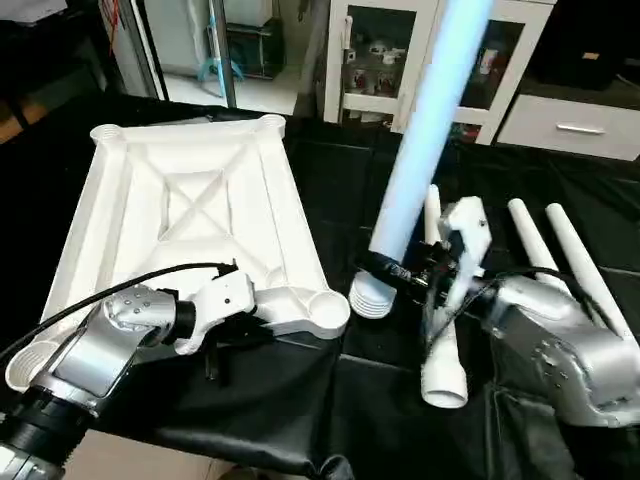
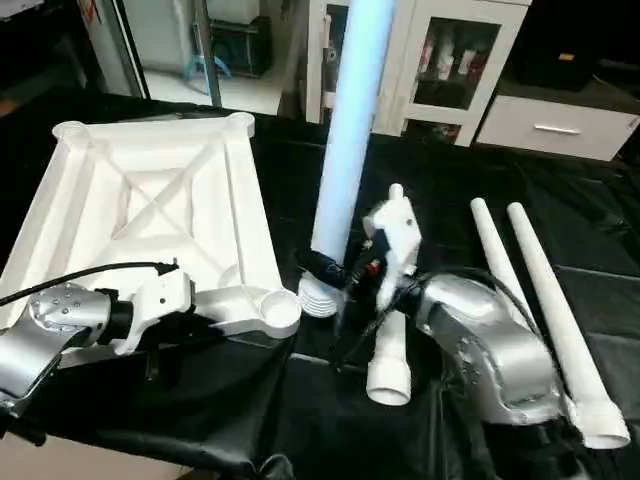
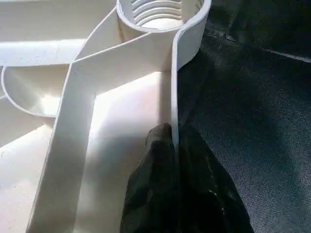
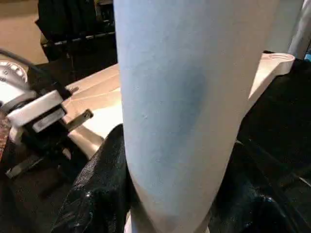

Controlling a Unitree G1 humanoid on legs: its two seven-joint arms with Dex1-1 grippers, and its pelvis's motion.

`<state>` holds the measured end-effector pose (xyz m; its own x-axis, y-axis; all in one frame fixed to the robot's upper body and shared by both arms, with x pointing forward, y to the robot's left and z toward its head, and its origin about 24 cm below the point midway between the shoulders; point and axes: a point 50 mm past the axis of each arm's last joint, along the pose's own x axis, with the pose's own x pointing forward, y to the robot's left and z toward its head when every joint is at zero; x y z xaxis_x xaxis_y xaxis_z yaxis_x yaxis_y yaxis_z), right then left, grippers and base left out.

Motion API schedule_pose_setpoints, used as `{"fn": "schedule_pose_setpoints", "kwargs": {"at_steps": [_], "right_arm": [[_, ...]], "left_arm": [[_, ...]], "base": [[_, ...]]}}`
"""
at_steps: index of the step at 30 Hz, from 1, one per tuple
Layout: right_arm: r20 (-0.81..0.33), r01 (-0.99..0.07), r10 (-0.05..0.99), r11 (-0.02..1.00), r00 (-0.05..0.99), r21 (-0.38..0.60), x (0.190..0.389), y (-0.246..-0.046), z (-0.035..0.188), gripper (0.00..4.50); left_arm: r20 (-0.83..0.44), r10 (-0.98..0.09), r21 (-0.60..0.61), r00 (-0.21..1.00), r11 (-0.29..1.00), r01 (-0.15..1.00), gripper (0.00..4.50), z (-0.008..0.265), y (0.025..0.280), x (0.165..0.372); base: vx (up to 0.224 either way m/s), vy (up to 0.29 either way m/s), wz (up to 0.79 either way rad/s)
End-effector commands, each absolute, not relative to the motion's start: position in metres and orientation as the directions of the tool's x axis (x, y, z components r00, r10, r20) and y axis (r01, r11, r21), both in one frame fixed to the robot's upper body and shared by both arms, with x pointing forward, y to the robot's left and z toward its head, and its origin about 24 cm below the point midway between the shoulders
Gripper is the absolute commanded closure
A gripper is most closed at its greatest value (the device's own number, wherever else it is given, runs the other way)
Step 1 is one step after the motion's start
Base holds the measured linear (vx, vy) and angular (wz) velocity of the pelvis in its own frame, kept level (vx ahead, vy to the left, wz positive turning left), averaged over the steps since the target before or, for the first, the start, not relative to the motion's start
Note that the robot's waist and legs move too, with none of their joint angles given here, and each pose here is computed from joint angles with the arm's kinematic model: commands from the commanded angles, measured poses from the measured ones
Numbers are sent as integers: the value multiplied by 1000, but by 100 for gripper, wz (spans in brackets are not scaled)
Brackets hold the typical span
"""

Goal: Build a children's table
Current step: Pick table leg, then insert table leg to table base

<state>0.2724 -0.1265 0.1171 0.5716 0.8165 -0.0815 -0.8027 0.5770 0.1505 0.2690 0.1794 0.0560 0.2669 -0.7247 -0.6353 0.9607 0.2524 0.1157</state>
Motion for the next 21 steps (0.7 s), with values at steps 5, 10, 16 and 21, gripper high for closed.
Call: {"fn": "schedule_pose_setpoints", "kwargs": {"at_steps": [5,10,16,21], "right_arm": [[-146,-801,822,569,551,184,284,-114,110,265],[-206,-819,840,538,501,201,286,-107,105,265],[-206,-821,851,522,483,231,290,-103,106,265],[-227,-818,848,525,479,233,294,-100,101,265]], "left_arm": [[-627,-754,79,197,190,979,450,46,157,262],[-626,-753,91,203,188,978,450,45,152,264],[-624,-754,104,207,182,978,450,47,150,266],[-621,-759,106,196,166,980,450,49,147,264]], "base": [[0,0,0],[0,0,0],[0,0,0],[0,0,0]]}}
